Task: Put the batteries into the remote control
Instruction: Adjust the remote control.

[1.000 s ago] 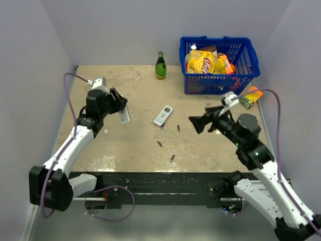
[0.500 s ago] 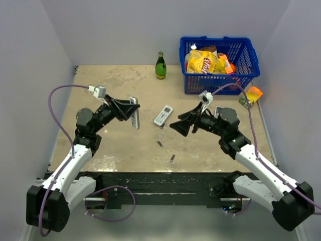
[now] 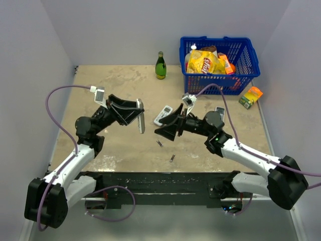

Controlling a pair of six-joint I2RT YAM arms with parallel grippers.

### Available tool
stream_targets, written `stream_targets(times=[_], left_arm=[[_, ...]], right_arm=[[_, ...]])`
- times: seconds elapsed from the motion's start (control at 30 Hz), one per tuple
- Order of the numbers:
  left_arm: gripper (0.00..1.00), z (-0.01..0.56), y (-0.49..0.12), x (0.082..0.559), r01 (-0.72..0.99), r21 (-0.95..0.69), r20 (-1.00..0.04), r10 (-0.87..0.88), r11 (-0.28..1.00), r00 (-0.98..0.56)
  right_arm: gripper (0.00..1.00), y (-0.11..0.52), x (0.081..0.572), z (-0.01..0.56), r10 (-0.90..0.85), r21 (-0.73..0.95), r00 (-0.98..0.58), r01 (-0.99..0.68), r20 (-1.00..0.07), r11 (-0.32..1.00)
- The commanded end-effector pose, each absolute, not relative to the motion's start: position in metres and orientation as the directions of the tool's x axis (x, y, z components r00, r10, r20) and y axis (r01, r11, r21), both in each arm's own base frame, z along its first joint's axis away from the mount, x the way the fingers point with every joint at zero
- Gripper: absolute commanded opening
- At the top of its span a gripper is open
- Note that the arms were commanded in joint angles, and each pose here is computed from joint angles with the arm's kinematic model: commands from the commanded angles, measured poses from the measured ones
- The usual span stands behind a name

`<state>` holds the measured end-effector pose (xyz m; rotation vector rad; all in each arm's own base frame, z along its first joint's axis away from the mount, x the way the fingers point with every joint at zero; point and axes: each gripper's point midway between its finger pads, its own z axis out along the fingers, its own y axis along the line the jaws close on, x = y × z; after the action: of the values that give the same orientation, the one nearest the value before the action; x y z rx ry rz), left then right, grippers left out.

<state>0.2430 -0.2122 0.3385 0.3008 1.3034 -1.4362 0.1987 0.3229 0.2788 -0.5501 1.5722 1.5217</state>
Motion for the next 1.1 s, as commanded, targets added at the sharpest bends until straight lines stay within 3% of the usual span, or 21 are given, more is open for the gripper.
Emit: stream_targets(times=[0.0,0.57,0.63,0.73,0.77,0.87,0.9,0.97,1.0,1.07], left_arm=[[0.09,0.365,-0.217,0.225,0.881,-0.44,-0.785,-0.552,0.176,-0.282],[0.09,0.38,-0.228,0.201,0.917,-0.39,-0.771,-0.572,0.08,-0.278],[0.09,0.38,-0.228,0.2,0.918,-0.39,-0.769,-0.575,0.076,-0.279],[0.09,0.379,-0.229,0.198,0.919,-0.389,-0.769,-0.573,0.068,-0.283],[0.09,0.379,-0.229,0.198,0.919,-0.389,-0.769,-0.573,0.068,-0.283],[0.11,0.377,-0.231,0.198,0.92,-0.388,-0.773,-0.565,0.062,-0.288],[0.14,0.376,-0.231,0.197,0.921,-0.384,-0.779,-0.559,0.063,-0.286],[0.21,0.372,-0.233,0.199,0.916,-0.395,-0.788,-0.541,0.075,-0.296],[0.25,0.37,-0.234,0.2,0.92,-0.38,-0.803,-0.527,0.093,-0.279],[0.47,0.363,-0.236,0.206,0.904,-0.407,-0.818,-0.491,0.129,-0.298]], right_arm=[[0.98,0.34,0.188,0.31,0.286,0.509,-0.475,-0.859,-0.832,0.055],[0.98,0.38,0.168,0.32,0.26,0.432,-0.434,-0.899,-0.863,-0.066],[0.93,0.382,0.165,0.321,0.254,0.425,-0.432,-0.901,-0.865,-0.083],[0.79,0.385,0.163,0.319,0.251,0.416,-0.425,-0.905,-0.87,-0.093],[0.67,0.385,0.163,0.32,0.251,0.408,-0.418,-0.908,-0.873,-0.094],[0.49,0.385,0.163,0.318,0.242,0.396,-0.405,-0.914,-0.882,-0.087],[0.38,0.384,0.162,0.318,0.239,0.391,-0.399,-0.917,-0.885,-0.082],[0.28,0.384,0.168,0.31,0.214,0.379,-0.378,-0.925,-0.901,-0.038],[0.17,0.384,0.17,0.309,0.207,0.371,-0.366,-0.928,-0.907,-0.017],[0.07,0.379,0.177,0.301,0.176,0.347,-0.333,-0.936,-0.927,0.057]])
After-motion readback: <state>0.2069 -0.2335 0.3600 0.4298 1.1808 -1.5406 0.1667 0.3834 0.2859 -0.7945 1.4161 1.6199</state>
